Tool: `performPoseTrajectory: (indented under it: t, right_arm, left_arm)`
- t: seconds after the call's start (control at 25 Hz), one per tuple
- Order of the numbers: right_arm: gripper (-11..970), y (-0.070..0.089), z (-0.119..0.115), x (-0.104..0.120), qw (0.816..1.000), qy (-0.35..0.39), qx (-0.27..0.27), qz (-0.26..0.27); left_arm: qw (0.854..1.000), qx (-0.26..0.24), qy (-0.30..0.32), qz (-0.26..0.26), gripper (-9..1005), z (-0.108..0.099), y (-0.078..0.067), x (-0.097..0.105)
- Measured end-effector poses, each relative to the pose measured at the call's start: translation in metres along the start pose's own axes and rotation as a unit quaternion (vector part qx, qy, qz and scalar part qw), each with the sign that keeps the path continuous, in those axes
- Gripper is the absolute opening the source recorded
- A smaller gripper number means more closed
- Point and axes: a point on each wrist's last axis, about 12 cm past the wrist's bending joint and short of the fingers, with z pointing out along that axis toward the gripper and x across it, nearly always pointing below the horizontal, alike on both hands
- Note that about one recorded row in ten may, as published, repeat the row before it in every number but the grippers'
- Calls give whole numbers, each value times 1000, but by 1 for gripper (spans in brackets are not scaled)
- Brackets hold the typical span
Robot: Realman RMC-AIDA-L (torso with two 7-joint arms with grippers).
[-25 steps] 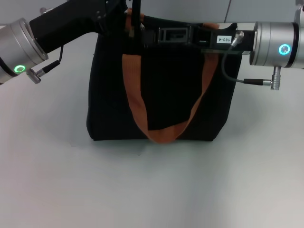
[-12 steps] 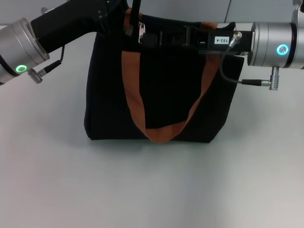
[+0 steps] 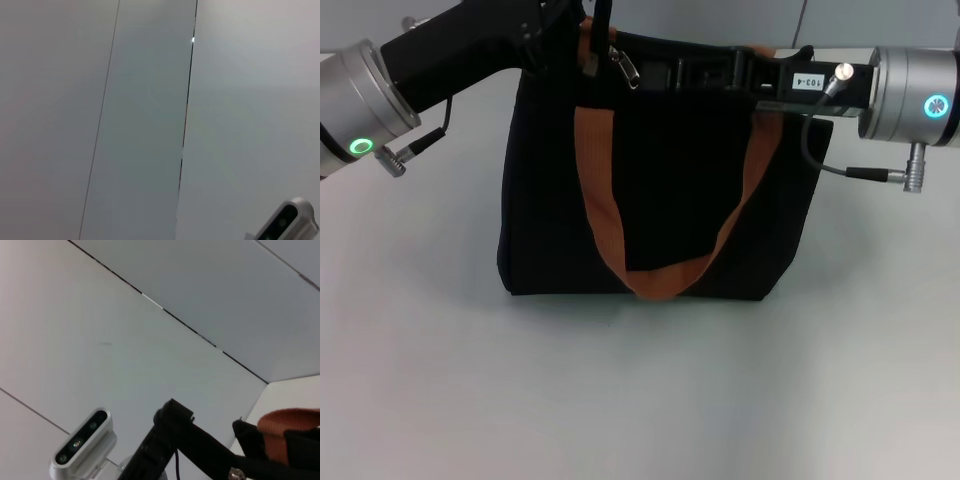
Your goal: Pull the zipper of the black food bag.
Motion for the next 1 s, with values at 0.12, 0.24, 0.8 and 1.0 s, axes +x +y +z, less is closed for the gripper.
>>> performPoseTrajectory:
  t: [0.12, 0.24, 0.8, 1.0]
  right_arm:
    - [3, 1, -2, -4, 1000, -10, -2, 0]
    - [6, 1, -4, -6, 1000, -17, -2, 4]
    - [19, -2, -6, -9, 999, -38, 8, 32]
    - [24, -2, -4, -8, 999, -36, 6, 34]
  left_arm:
    - [1000, 0, 1, 0, 20, 0, 0, 0]
    - [1000, 1, 1, 0, 19, 0, 0, 0]
    - [1000, 3, 1, 1, 19, 3, 0, 0]
    - [1000, 3, 2, -2, 19, 3, 0, 0]
